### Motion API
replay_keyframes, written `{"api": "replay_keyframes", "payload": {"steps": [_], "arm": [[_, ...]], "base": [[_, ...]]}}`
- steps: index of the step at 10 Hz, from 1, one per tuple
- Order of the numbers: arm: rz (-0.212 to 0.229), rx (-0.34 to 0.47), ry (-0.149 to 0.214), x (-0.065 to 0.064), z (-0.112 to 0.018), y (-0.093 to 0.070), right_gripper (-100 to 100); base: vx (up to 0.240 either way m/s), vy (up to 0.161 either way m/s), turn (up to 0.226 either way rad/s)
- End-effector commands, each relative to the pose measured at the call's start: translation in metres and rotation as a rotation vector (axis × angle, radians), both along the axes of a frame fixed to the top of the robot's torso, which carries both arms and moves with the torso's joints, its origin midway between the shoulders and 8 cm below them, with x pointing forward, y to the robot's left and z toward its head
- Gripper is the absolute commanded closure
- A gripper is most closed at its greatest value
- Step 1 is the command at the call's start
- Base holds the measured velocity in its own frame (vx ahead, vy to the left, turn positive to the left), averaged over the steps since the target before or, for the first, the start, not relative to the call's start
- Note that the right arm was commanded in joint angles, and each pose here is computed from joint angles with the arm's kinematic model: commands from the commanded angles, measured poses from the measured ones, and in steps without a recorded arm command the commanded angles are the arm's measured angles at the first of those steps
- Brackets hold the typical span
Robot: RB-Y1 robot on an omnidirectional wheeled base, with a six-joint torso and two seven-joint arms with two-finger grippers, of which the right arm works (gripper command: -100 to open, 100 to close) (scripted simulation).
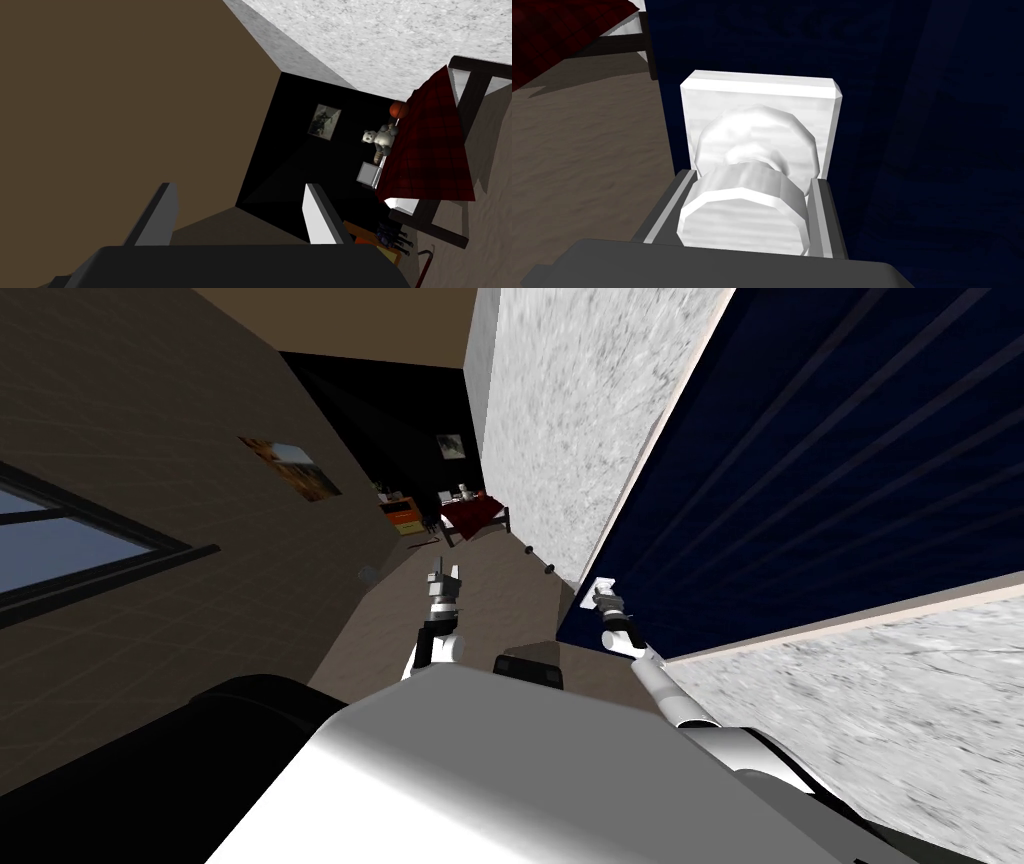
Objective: Pull the door open
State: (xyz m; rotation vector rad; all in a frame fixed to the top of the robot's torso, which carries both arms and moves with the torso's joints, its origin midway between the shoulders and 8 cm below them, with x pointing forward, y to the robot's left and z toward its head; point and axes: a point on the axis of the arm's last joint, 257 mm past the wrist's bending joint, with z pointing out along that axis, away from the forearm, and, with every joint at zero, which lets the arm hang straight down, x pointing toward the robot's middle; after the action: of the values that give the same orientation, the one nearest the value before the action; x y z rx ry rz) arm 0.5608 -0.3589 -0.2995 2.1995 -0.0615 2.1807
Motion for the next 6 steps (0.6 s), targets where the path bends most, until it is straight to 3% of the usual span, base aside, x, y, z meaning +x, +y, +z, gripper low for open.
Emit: {"api": "replay_keyframes", "payload": {"steps": [1,6], "arm": [[0.015,0.001,-0.002,-0.001,0.0,0.004,100],[0.084,0.001,-0.008,-0.008,0.003,0.019,100]], "base": [[-0.164,-0.066,0.071],[-0.199,-0.091,0.09]]}}
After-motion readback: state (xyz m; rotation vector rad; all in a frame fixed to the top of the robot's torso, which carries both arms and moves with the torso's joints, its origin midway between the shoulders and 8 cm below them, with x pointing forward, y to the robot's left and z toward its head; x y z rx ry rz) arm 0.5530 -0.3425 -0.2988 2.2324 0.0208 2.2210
